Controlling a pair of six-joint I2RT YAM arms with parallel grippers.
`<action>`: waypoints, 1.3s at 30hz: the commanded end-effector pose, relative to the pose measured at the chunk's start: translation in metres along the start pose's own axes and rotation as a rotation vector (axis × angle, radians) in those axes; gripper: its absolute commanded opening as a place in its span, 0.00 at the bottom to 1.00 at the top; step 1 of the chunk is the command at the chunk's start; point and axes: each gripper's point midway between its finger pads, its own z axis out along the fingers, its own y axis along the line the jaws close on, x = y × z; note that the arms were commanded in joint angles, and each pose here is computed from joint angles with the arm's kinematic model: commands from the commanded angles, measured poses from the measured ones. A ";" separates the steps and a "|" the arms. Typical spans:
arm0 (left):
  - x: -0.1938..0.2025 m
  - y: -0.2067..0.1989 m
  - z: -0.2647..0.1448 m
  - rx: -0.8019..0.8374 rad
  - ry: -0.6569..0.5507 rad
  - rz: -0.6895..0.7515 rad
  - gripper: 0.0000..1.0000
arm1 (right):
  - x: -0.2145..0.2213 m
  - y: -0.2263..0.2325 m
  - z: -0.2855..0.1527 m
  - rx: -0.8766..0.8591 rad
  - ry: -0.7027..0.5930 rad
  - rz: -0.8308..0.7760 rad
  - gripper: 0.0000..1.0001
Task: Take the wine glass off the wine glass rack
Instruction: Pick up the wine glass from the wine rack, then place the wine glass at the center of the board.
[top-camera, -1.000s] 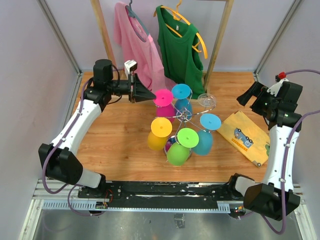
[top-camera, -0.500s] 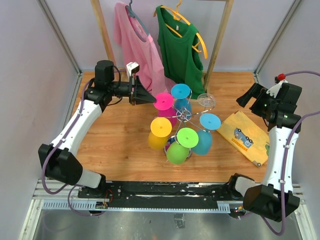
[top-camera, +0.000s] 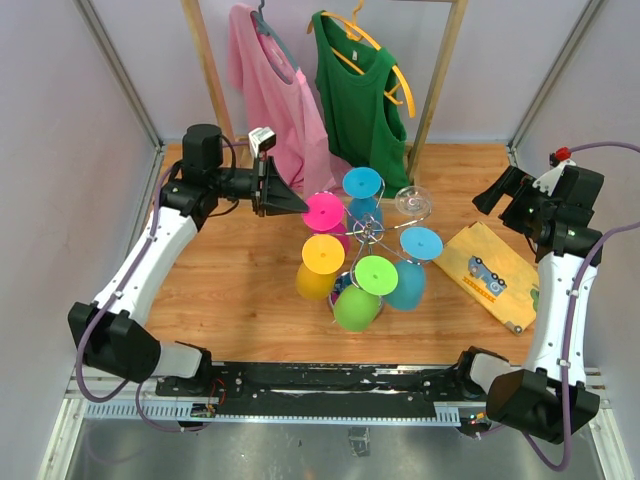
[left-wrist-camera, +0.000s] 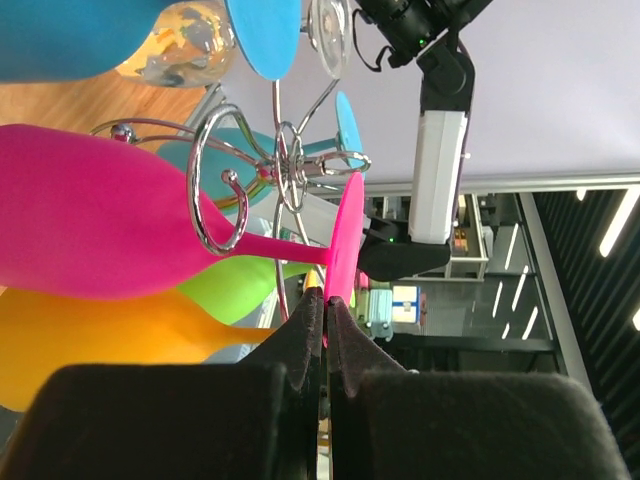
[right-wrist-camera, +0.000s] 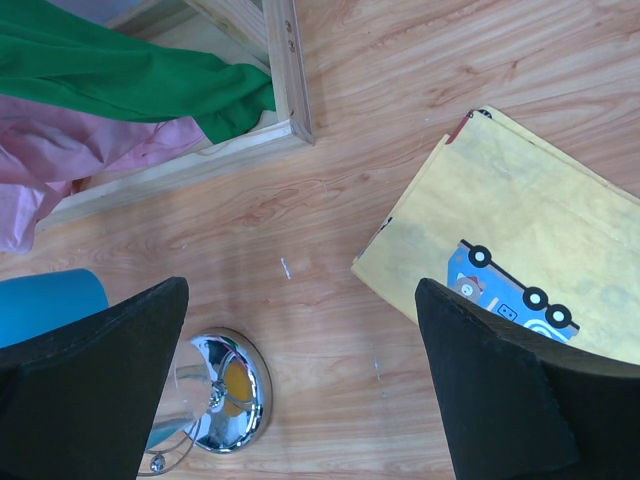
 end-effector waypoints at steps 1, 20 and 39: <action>0.016 -0.007 -0.011 0.012 0.015 0.036 0.00 | -0.003 -0.003 -0.003 0.014 -0.015 -0.016 0.98; -0.050 0.044 -0.121 -0.566 -0.318 0.402 0.00 | -0.043 0.008 0.005 -0.013 -0.046 -0.027 0.98; -0.097 -0.099 -0.030 -0.822 -0.342 1.359 0.00 | -0.099 0.051 -0.022 -0.132 -0.137 -0.042 0.99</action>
